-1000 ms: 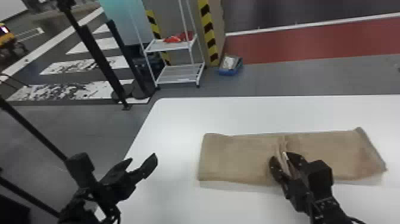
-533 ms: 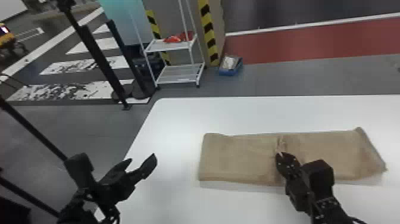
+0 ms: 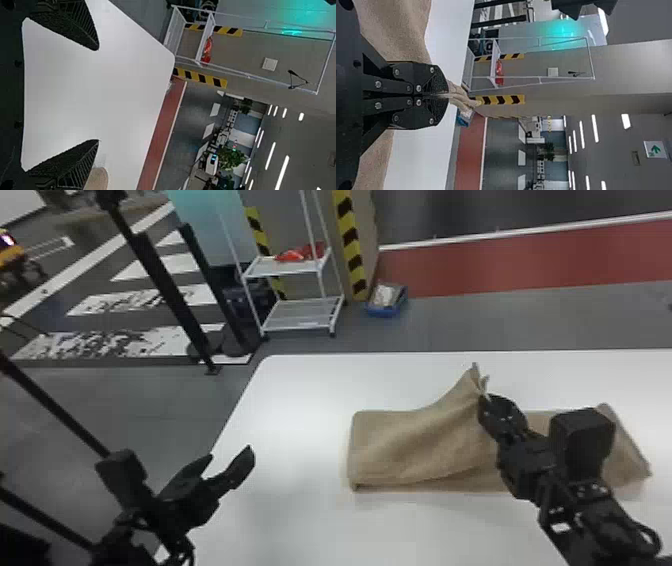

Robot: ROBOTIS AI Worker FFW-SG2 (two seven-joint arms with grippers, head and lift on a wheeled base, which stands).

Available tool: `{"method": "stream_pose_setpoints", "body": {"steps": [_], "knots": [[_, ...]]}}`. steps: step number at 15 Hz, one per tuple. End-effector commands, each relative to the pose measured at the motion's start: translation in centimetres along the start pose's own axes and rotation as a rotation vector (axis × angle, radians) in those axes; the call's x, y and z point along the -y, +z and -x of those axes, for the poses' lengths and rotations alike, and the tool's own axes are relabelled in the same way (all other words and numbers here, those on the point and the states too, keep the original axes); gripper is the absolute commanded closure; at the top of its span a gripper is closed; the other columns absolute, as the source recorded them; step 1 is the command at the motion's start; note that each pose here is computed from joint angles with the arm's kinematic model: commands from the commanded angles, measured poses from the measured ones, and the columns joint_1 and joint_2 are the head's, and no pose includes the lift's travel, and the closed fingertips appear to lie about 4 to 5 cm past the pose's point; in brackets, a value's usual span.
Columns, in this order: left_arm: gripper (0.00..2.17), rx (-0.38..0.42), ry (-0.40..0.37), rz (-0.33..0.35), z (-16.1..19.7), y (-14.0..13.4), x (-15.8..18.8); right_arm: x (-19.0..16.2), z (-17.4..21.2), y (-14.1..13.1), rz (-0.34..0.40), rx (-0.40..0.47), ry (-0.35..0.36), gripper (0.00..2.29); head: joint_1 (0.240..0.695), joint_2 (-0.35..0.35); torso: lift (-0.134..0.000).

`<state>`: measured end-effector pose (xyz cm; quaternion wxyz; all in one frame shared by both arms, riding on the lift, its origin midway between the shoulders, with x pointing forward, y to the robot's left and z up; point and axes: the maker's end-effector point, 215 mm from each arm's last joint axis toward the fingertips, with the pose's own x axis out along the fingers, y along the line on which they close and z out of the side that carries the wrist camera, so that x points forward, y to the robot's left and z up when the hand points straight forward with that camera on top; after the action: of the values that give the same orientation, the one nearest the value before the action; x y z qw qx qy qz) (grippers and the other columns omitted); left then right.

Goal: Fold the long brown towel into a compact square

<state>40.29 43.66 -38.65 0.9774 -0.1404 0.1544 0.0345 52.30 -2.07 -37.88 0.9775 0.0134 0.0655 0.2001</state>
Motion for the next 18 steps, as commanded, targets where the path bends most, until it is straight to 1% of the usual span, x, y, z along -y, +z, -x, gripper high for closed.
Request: {"method": "stream_pose_setpoints", "body": {"steps": [1,2,3,4,5,6,7,8,9,10,11,12,13,15,16,17,18], "knots": [[0.04,0.008,0.004,0.006,0.0,-0.1,-0.3,2.7,-0.6,-5.1,0.0,-0.081,-0.045,1.54,0.695,0.35,-0.108],[0.04,0.008,0.006,0.008,-0.1,-0.3,-0.4,3.0,-1.2,-5.6,-0.006,-0.092,-0.045,1.54,0.695,0.35,-0.108],[0.04,0.009,0.005,0.009,-0.1,-0.3,-0.4,2.8,-1.6,-4.4,-0.033,-0.07,-0.033,1.54,0.695,0.35,-0.108],[0.04,0.01,0.005,0.008,-0.1,-0.2,-0.4,3.1,-1.6,-2.1,-0.056,-0.024,-0.035,1.54,0.695,0.35,-0.108],[0.04,0.012,0.002,0.004,0.0,0.0,-0.3,4.6,-1.2,0.9,-0.072,0.018,-0.059,1.54,0.695,0.35,-0.108],[0.04,0.008,0.007,0.003,0.2,-0.2,-0.5,5.8,-0.1,2.8,-0.077,0.041,-0.084,1.54,0.695,0.35,-0.108],[0.04,0.01,0.011,0.007,0.3,-0.2,-0.8,6.7,0.9,2.9,-0.084,0.049,-0.106,1.54,0.695,0.35,-0.108],[0.04,0.011,0.016,0.013,0.5,-0.2,-1.2,7.3,1.2,1.8,-0.092,0.03,-0.12,1.54,0.695,0.35,-0.108],[0.04,0.014,0.017,0.016,0.6,-0.1,-1.3,8.0,1.1,-1.3,-0.107,-0.023,-0.134,1.54,0.695,0.35,-0.108],[0.04,0.014,0.017,0.016,0.6,-0.1,-1.3,8.4,0.8,-3.1,-0.11,-0.054,-0.141,1.54,0.695,0.35,-0.108],[0.04,0.013,0.016,0.015,0.5,-0.2,-1.3,8.5,0.5,-4.2,-0.11,-0.075,-0.141,1.54,0.695,0.35,-0.108],[0.04,0.012,0.012,0.016,0.5,-0.2,-1.1,8.6,0.3,-4.1,-0.109,-0.075,-0.142,1.54,0.695,0.35,-0.108],[0.04,0.012,0.008,0.016,0.4,-0.2,-0.9,9.5,0.4,-3.0,-0.116,-0.057,-0.155,1.54,0.695,0.35,-0.108],[0.04,0.011,0.008,0.015,0.3,-0.2,-0.9,12.2,1.9,0.2,-0.152,-0.029,-0.195,1.54,0.695,0.35,-0.108],[0.04,0.01,0.008,0.015,0.4,-0.3,-0.9,13.4,3.0,1.4,-0.165,-0.007,-0.216,1.54,0.695,0.35,-0.108],[0.04,0.009,0.008,0.016,0.4,-0.4,-0.9,14.2,3.7,1.0,-0.176,-0.009,-0.233,1.54,0.695,0.35,-0.108],[0.04,0.007,0.006,0.017,0.3,-0.5,-0.8,15.3,3.7,-0.3,-0.184,-0.047,-0.25,1.54,0.695,0.342,-0.108]]}}
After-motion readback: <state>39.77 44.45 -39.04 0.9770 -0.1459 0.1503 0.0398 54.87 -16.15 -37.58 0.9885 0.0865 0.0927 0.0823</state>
